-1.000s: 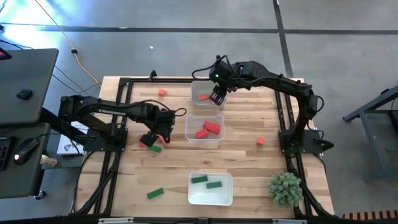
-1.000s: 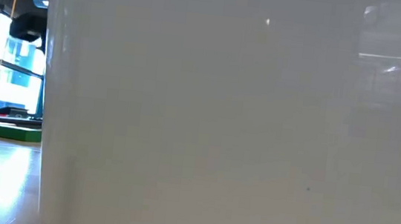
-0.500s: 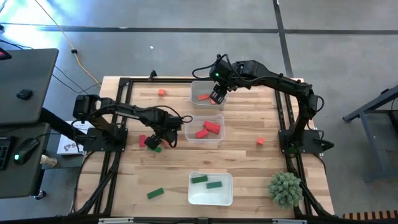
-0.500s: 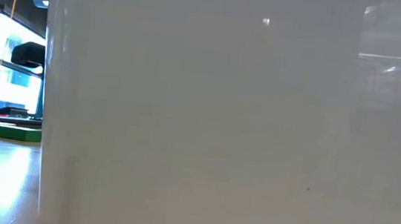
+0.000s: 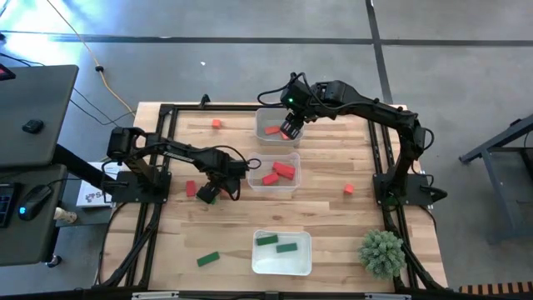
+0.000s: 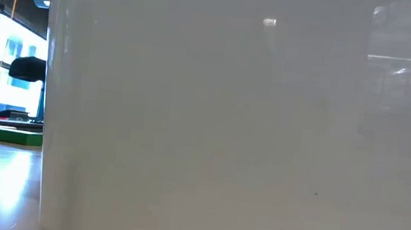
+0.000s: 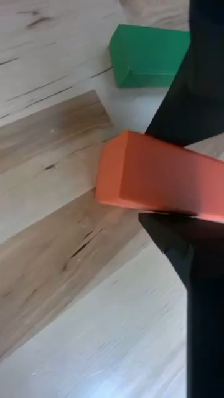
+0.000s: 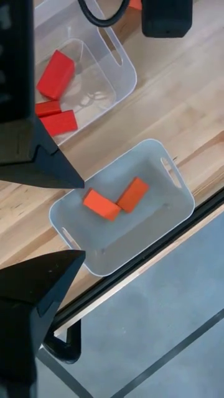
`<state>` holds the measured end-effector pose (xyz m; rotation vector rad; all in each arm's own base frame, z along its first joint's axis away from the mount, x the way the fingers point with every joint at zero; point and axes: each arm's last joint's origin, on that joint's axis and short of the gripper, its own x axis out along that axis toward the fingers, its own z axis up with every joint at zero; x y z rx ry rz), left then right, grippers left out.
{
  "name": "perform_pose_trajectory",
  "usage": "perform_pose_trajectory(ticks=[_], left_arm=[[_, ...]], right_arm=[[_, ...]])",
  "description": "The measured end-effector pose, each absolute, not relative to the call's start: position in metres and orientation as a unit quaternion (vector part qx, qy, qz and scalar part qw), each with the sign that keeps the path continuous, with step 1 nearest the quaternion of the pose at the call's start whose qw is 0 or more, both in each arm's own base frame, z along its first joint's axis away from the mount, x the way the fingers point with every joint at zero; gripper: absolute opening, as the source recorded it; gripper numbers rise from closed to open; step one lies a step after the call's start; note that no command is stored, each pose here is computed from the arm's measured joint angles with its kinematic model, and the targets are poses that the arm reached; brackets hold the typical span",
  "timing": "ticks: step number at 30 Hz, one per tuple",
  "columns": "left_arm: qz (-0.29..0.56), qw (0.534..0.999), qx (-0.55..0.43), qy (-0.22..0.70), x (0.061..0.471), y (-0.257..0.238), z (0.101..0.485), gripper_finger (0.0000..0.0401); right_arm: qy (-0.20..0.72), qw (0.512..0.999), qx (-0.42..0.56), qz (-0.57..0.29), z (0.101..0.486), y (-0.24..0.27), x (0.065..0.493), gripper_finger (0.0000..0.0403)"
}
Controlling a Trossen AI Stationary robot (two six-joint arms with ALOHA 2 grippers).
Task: Sort & place blocks by color
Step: Put the orange block into the gray bin
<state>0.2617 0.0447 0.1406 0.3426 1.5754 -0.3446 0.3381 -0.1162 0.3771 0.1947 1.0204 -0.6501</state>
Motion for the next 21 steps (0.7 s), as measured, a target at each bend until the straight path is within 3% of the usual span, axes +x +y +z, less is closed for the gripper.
perform_pose_trajectory(ticks=[4,13,21], left_arm=[[-0.145,0.678,0.143,0.706,0.261,0.045,0.141,0.0105],[-0.111,0.706,0.126,0.689,0.262,0.053,0.149,0.0104],[-0.056,0.776,0.127,0.616,0.263,0.066,0.177,0.0104]], right_arm=[[0.475,0.817,0.101,-0.311,0.377,-0.117,0.338,0.0160],[0.462,0.802,0.127,-0.356,0.377,-0.124,0.334,0.0160],[0.447,0.789,0.167,-0.387,0.377,-0.130,0.331,0.0160]])
